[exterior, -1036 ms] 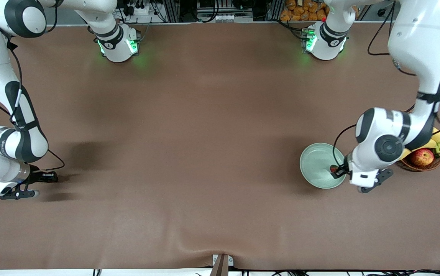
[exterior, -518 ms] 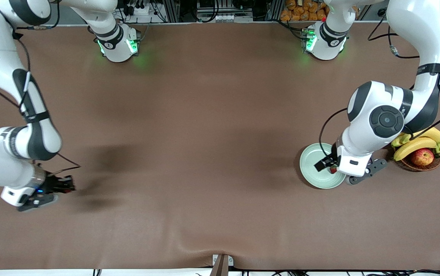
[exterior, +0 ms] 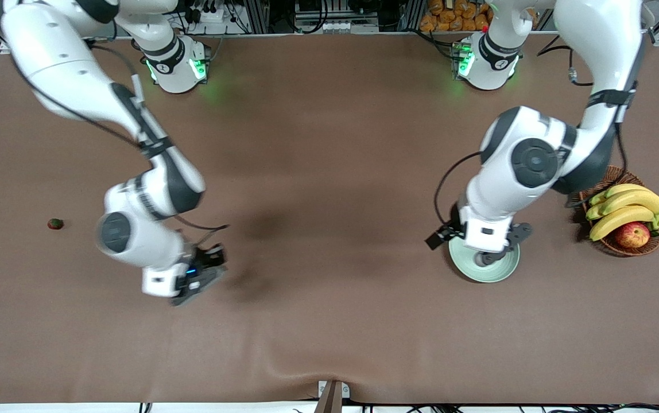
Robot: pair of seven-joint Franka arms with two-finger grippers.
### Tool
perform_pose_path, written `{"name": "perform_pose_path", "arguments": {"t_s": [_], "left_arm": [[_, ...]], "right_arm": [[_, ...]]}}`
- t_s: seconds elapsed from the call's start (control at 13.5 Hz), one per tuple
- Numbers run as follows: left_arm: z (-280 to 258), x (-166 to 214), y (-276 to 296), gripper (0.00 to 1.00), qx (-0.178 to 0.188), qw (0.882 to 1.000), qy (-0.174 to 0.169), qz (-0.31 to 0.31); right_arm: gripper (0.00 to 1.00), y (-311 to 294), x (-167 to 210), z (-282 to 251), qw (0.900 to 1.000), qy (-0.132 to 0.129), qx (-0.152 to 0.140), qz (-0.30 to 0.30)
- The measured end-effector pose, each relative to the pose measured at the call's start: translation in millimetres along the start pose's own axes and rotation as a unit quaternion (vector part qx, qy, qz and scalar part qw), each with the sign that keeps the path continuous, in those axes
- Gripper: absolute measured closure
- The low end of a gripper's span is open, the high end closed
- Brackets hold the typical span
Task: Collect all strawberries into plate
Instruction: 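Set the second strawberry mid-table with the right gripper while the left returns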
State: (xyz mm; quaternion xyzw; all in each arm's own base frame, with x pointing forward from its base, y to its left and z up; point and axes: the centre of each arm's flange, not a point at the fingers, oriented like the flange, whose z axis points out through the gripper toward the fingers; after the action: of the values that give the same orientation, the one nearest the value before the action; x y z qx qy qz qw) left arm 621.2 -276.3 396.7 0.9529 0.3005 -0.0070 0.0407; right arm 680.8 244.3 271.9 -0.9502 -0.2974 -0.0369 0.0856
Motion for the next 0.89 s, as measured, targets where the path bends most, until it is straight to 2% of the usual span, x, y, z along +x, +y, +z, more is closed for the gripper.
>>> {"name": "perform_pose_path", "arguments": {"t_s": [0.37,0.59,0.89], "left_arm": [[37,-40,27,0.0,0.013,1.0,-0.021,-0.011],[50,-51,37,0.0,0.005,0.999,-0.023,-0.031],[59,-57,41,0.0,0.007,0.999,-0.027,-0.046]], "right_arm": [[0.69,-154,30,43,0.997,-0.016,0.009,0.076],[0.69,-208,37,77,0.994,-0.017,-0.008,0.104],[0.68,-250,34,132,0.99,0.003,-0.014,0.14]]}}
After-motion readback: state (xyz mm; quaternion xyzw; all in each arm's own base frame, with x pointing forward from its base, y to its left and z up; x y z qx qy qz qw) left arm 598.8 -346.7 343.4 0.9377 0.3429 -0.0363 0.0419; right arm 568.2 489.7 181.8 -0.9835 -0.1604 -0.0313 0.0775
